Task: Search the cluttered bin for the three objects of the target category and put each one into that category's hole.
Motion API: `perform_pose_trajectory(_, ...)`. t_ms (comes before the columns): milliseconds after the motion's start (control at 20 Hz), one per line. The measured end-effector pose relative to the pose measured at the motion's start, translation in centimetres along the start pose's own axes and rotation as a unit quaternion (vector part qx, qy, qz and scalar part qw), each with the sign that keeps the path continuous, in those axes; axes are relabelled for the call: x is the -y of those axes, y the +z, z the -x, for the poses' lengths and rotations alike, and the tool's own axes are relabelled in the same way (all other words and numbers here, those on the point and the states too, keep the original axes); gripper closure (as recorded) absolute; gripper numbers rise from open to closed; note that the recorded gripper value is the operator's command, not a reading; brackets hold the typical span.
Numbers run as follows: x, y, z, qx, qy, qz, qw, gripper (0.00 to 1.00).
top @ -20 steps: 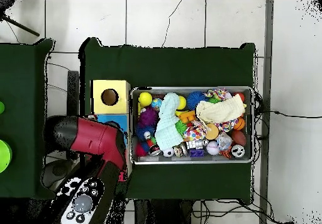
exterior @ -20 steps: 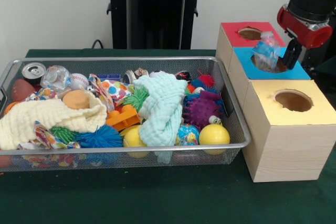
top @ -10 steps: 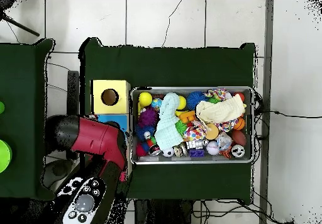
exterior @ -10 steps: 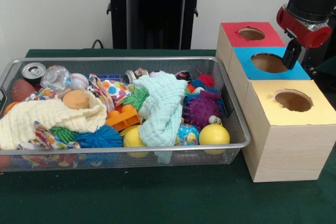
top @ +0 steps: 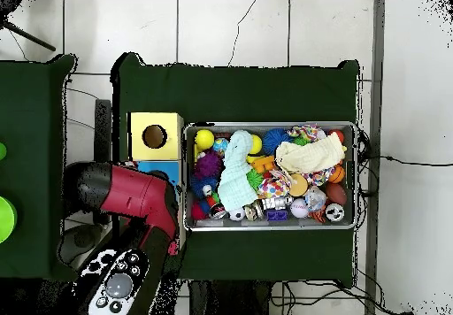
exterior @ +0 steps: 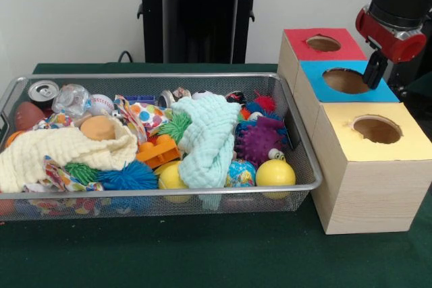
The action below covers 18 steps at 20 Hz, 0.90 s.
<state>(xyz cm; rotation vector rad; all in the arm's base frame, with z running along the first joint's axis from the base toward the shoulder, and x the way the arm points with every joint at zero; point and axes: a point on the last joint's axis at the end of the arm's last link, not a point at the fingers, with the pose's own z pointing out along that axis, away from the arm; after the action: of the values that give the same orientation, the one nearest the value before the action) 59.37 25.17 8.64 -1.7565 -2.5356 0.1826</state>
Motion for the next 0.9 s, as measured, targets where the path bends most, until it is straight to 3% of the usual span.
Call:
perform_pose_trajectory(200,0.2,-0.1,0.1,0.0,-0.002,-0.005,1.0,1.0)
perform_pose_trajectory(450,1.2,-0.5,0.6,0.005,-0.017,-0.025,0.9995,1.0)
perform_pose_trajectory(700,2.1,-1.6,3.7,0.016,-0.017,-0.03,0.9993,1.0)
perform_pose_trajectory(900,4.0,-3.0,9.1,0.022,0.007,-0.033,0.9992,1.0)
